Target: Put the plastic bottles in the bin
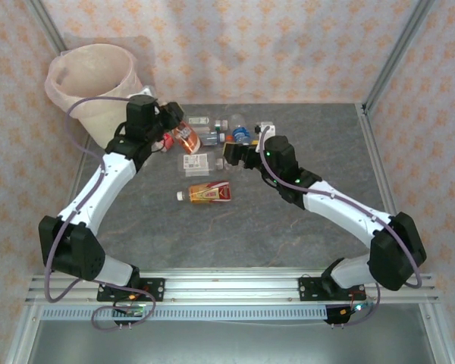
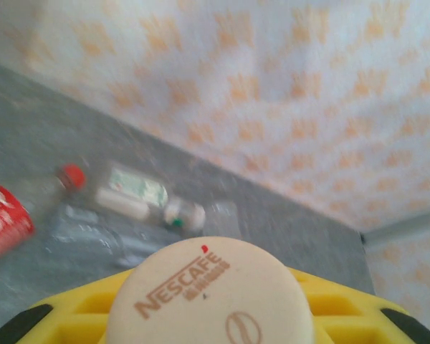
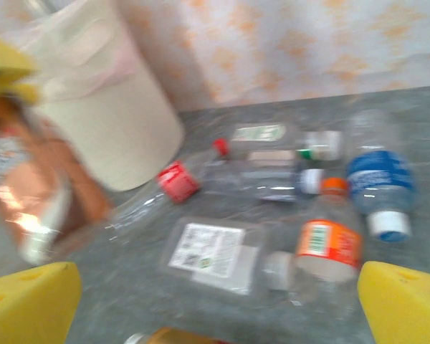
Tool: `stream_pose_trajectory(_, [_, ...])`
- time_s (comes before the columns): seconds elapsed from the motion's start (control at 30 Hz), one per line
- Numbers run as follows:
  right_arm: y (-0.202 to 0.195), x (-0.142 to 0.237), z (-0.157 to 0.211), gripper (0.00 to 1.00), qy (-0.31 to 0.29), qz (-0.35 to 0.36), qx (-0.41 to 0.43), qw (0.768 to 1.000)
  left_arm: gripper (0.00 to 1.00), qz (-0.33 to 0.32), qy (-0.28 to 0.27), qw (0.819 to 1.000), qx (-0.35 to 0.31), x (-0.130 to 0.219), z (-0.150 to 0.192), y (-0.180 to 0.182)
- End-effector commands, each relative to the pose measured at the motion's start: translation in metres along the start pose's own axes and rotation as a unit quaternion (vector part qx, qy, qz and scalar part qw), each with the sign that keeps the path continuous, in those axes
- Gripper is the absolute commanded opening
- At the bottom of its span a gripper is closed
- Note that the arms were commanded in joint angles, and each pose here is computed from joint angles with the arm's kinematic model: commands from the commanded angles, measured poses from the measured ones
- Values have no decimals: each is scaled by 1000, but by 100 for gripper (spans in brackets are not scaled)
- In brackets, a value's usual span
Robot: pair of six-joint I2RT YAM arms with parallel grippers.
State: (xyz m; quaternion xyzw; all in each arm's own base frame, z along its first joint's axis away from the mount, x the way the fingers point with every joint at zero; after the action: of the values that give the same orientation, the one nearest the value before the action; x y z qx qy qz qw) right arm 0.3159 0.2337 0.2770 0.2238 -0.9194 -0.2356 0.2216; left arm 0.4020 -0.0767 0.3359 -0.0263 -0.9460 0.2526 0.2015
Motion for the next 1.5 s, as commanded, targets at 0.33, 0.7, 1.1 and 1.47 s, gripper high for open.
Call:
stream_pose_trajectory(0.33, [-38, 18, -4, 99, -60, 136, -15, 989, 40, -161, -347, 920, -90, 79, -166, 21])
stream_pose_trajectory(0.7, [-36, 17, -3, 99, -51, 129, -14, 990, 39, -251, -396, 859, -205, 78, -227, 45])
stream_pose_trajectory(1.1, [-36, 18, -4, 99, -46, 134, -11, 990, 41, -342, -328, 858, -195, 18, -243, 100])
stream_pose_trajectory(1.47, [-35, 13, -3, 99, -34, 138, -3, 990, 85, -401, -205, 886, -107, -12, -231, 125])
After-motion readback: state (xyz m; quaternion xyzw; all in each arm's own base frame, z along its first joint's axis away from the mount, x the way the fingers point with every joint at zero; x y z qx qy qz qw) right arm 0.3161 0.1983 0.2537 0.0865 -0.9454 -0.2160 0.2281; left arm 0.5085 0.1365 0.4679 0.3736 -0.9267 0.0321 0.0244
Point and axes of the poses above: each hand's point on the last joint's axis, 136 mm out from that joint toward the fingers, its own x axis back along the fingers, its own y axis along the line the jaws close on, z = x × y, the point moved 6 cm from there along x, back along the fingers, and after that the axes turned 8 degrees about -x, right-handed, at the moved point
